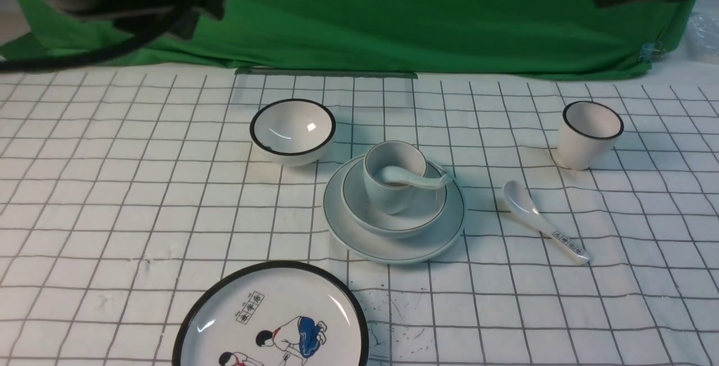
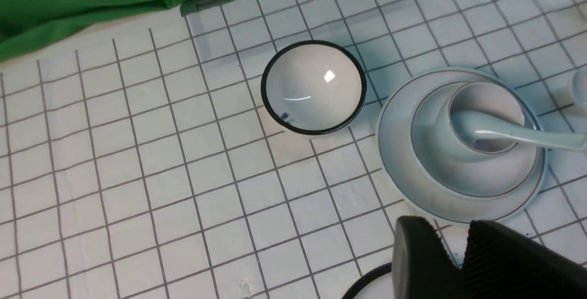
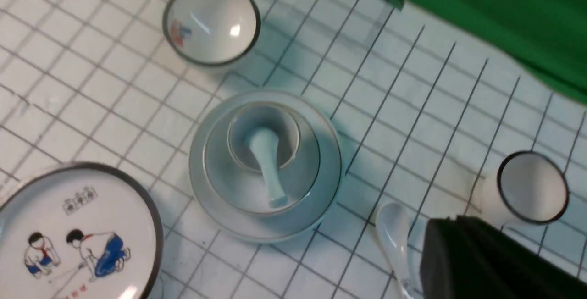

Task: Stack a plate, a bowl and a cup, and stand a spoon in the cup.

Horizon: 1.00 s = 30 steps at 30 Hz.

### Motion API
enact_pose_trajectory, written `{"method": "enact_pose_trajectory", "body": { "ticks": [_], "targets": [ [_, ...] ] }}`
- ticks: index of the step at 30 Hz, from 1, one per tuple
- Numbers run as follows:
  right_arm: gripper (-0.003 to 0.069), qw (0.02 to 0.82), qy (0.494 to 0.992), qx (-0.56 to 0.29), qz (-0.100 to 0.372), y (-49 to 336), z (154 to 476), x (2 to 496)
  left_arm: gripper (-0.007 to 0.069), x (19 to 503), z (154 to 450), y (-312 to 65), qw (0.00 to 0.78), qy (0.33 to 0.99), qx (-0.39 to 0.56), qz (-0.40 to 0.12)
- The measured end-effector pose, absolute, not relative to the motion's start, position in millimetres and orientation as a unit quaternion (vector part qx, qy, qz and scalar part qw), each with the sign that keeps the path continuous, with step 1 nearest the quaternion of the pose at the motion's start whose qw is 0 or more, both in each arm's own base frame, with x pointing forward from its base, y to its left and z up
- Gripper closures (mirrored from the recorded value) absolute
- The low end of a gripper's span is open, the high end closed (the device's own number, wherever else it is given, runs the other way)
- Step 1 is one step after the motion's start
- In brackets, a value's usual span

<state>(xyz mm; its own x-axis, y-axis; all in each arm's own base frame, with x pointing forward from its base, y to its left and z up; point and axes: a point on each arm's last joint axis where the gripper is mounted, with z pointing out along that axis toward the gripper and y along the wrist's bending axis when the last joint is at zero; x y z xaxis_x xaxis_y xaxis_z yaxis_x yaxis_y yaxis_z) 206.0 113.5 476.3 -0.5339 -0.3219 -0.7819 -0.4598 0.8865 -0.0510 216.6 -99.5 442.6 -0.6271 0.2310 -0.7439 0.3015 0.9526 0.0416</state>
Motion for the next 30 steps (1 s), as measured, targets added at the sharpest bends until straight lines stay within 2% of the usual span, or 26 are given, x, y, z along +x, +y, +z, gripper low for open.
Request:
{"method": "enact_pose_trajectory", "body": {
  "ticks": [1, 4, 7, 10, 11, 13, 17, 22, 30],
  "targets": [
    [0.0634, 0.440, 0.866, -0.222, 0.085, 109.3, 476.7, 198.7, 0.0468, 212.6, 441.7, -97.4, 0.410, 0.899, 0.146, -0.046],
    [0.0634, 0.555, 0.798, -0.202, 0.119, 71.7, 465.2, 134.1, 0.0468, 176.9, 424.1, -79.7, 0.445, 0.883, 0.129, -0.073],
    [0.0634, 0.634, 0.736, -0.192, 0.141, 46.8, 429.9, 89.8, 0.0468, 144.3, 396.2, -64.1, 0.485, 0.861, 0.116, -0.102],
    [0.0636, 0.695, 0.676, -0.185, 0.162, 31.2, 377.5, 59.4, 0.0468, 118.2, 366.5, -53.0, 0.535, 0.827, 0.101, -0.143],
    [0.0636, 0.697, 0.674, -0.185, 0.163, 31.7, 369.7, 59.8, 0.0468, 114.7, 361.5, -51.4, 0.536, 0.825, 0.099, -0.146],
    [0.0636, 0.729, 0.637, -0.180, 0.176, 26.4, 331.1, 48.2, 0.0468, 99.0, 340.2, -45.1, 0.568, 0.799, 0.086, -0.178],
    [0.0636, 0.771, 0.581, -0.171, 0.193, 22.7, 293.3, 38.6, 0.0468, 79.8, 306.3, -36.8, 0.596, 0.771, 0.083, -0.209],
    [0.0612, 0.798, 0.541, -0.154, 0.218, 19.7, 285.3, 31.7, 0.0468, 68.3, 286.7, -31.5, 0.615, 0.753, 0.075, -0.221],
    [0.0580, 0.802, 0.533, -0.148, 0.225, 19.5, 286.7, 31.0, 0.0462, 66.0, 286.9, -30.4, 0.623, 0.746, 0.074, -0.224]
  ]
}}
